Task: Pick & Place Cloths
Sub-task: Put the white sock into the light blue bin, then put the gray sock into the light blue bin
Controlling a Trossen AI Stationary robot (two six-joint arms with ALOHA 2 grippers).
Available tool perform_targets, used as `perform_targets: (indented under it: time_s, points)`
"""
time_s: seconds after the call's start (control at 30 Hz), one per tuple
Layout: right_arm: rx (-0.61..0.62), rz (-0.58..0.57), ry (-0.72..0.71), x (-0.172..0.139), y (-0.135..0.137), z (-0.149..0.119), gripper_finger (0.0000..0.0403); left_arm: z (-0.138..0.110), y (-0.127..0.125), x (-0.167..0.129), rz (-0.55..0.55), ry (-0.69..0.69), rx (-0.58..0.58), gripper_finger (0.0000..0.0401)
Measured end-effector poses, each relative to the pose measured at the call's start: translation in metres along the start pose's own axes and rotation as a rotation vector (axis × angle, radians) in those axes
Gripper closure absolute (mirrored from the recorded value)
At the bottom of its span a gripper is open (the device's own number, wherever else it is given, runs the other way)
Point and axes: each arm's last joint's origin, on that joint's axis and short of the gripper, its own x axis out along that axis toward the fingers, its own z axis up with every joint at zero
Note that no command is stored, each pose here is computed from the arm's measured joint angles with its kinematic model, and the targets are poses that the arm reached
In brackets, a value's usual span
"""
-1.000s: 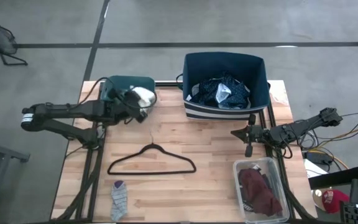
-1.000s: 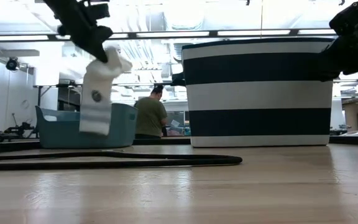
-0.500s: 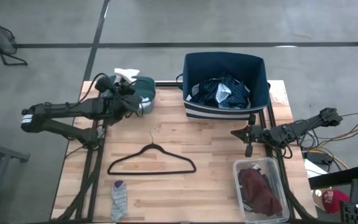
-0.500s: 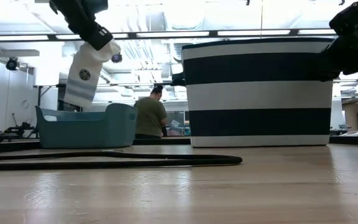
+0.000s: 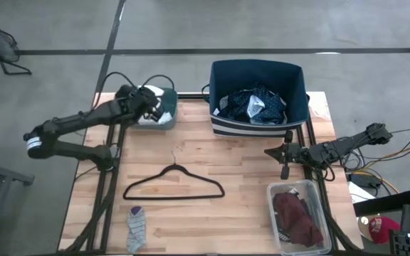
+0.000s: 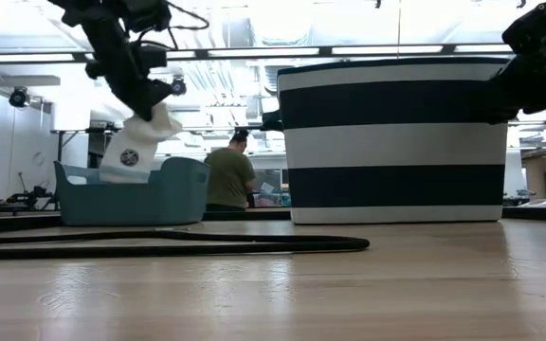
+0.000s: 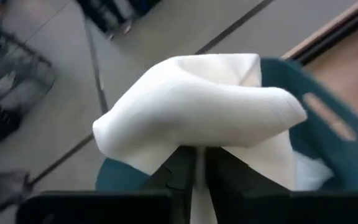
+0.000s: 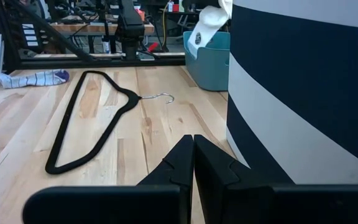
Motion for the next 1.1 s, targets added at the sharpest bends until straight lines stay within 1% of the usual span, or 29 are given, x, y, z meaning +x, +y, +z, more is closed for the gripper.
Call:
perform_targets:
  time_s: [0.07, 0.13, 0.2, 0.3, 0.33, 0.43, 0.57, 0.63, 0.77, 0.83, 0.93, 1.0, 1.1]
  points:
    - [0.000, 0.000, 0.000, 0.000, 0.000, 0.000, 0.0394, -0.003, 0.003, 0.003, 0.005, 0.033, -0.026, 0.0346]
    - [0.000, 0.000, 0.000, 0.000, 0.000, 0.000, 0.0394, -0.005, 0.004, 0.004, -0.041, 0.068, -0.061, 0.0324]
    - [0.000, 0.000, 0.000, 0.000, 0.000, 0.000, 0.0394, -0.007, 0.003, 0.005, -0.085, 0.094, -0.068, 0.0299]
    - [0.000, 0.000, 0.000, 0.000, 0.000, 0.000, 0.0394, -0.009, 0.003, 0.005, -0.108, 0.115, -0.074, 0.0259]
    - [0.000, 0.000, 0.000, 0.000, 0.000, 0.000, 0.0394, -0.009, 0.002, 0.005, -0.139, 0.127, -0.073, 0.0247]
    - [0.000, 0.000, 0.000, 0.000, 0.000, 0.000, 0.0394, -0.013, -0.001, 0.002, -0.296, 0.183, -0.088, 0.0220]
    - [0.000, 0.000, -0.001, 0.000, 0.000, 0.000, 0.0394, -0.016, -0.012, -0.011, -0.563, 0.238, -0.118, 0.0212]
    - [0.000, 0.000, 0.000, 0.000, 0.000, 0.000, 0.0394, -0.021, -0.022, -0.022, -0.662, 0.250, -0.090, 0.0211]
    - [0.000, 0.000, 0.000, 0.000, 0.000, 0.000, 0.0394, -0.039, -0.046, -0.052, -0.775, 0.241, 0.013, 0.0211]
    - [0.000, 0.000, -0.001, 0.000, 0.000, 0.000, 0.0394, -0.051, -0.059, -0.070, -0.808, 0.229, 0.063, 0.0211]
    - [0.000, 0.000, 0.000, 0.000, 0.000, 0.000, 0.0394, -0.069, -0.071, -0.099, -0.837, 0.202, 0.089, 0.0211]
    - [0.000, 0.000, 0.000, 0.000, 0.000, 0.000, 0.0394, -0.081, -0.077, -0.119, -0.892, 0.194, 0.099, 0.0211]
    - [0.000, 0.000, 0.000, 0.000, 0.000, 0.000, 0.0394, -0.099, -0.078, -0.146, -0.988, 0.229, 0.099, 0.0211]
